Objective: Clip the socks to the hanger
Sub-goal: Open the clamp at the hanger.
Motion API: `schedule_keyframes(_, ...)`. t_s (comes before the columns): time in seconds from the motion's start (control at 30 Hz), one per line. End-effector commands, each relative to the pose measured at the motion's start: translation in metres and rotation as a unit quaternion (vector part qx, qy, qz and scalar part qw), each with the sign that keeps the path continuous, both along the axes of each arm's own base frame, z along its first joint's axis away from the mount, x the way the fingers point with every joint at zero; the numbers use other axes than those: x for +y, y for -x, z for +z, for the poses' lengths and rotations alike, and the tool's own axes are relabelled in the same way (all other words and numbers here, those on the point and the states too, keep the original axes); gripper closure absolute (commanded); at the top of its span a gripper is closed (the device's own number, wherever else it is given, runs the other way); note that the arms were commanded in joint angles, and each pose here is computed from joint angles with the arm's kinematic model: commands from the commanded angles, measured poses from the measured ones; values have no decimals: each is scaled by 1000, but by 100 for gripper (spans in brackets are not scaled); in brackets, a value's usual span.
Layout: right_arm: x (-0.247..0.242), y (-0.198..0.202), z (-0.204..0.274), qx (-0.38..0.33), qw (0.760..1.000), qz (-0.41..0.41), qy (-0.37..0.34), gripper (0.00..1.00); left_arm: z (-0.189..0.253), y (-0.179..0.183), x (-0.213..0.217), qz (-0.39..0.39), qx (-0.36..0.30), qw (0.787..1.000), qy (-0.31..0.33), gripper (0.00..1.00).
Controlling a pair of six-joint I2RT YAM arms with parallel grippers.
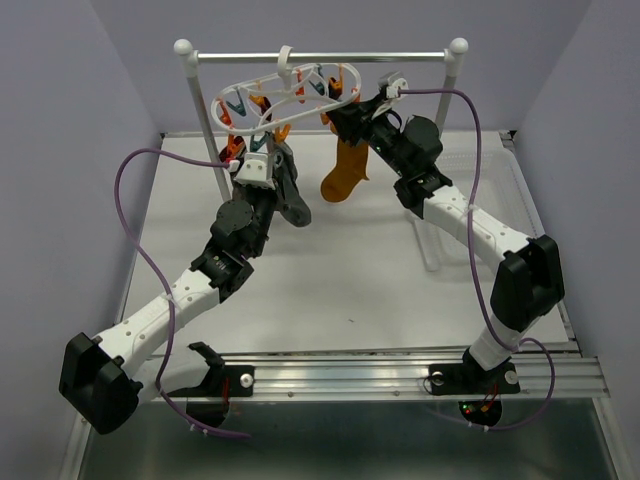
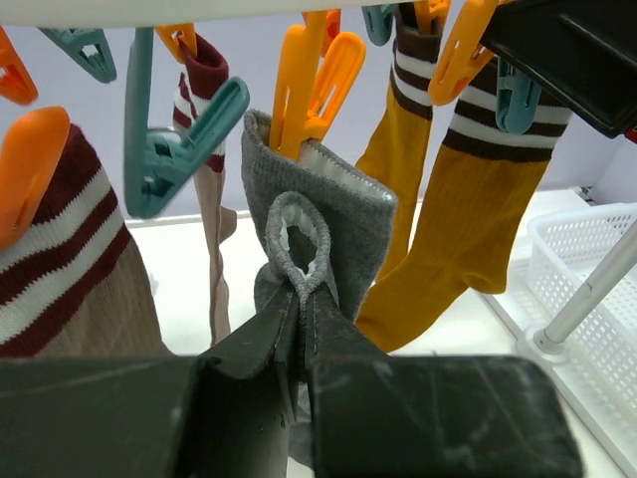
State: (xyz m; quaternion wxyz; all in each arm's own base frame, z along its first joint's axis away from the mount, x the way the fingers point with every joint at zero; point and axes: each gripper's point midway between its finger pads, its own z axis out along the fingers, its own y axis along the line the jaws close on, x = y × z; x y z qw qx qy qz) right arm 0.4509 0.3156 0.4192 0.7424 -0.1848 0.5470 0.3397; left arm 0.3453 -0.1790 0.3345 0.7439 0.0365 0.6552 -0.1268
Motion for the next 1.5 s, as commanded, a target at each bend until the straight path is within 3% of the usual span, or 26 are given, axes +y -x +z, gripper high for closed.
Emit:
schedule_keyframes(0.0,-10,11,41,-22,999,-6,-24,73,40,1,7,10,-47,998,41,100)
schedule_keyframes(0.13,-14,8,42,0,1000,-17,-26,82,40,2,7,10,-46,998,45,100)
schedule_keyframes(0.3,-19,3,39,54,998,-34,-31,85,39,2,7,10,-45,998,44,100)
schedule_keyframes(0.4,-19,3,37,74,996,-35,-31,99,40,2,7,10,-46,998,44,100)
schedule_keyframes(0.63,-18,4,33,120,991,-30,-44,99,40,4,-2,-14,-40,998,53,100)
schedule_keyframes(0.73,-17,5,30,134,989,-27,-49,99,37,9,-16,-57,-35,997,27,100)
schedule_keyframes(0.8,-17,7,34,133,989,-24,-52,99,30,22,-38,-128,-29,991,-12,100)
schedule_keyframes(0.93,-20,7,37,134,989,-31,-58,99,14,64,-74,-282,-39,956,-73,100)
schedule_keyframes(1.03,-22,9,38,134,989,-33,-60,99,-1,112,-99,-414,-58,904,-92,100)
schedule_keyframes(1.17,-20,11,38,132,989,-25,-55,99,6,135,-114,-479,-68,871,-86,100)
schedule_keyframes(1.23,-20,11,36,133,989,-24,-53,99,3,135,-124,-488,-57,866,-88,100)
schedule_keyframes(1.27,-20,12,35,134,989,-24,-51,99,3,132,-127,-482,-55,870,-89,100)
schedule_keyframes(1.3,-20,14,36,131,990,-22,-49,99,5,116,-132,-445,-38,891,-75,100)
schedule_keyframes(1.47,-21,24,37,122,992,-8,-41,99,7,47,-125,-295,28,955,-16,100)
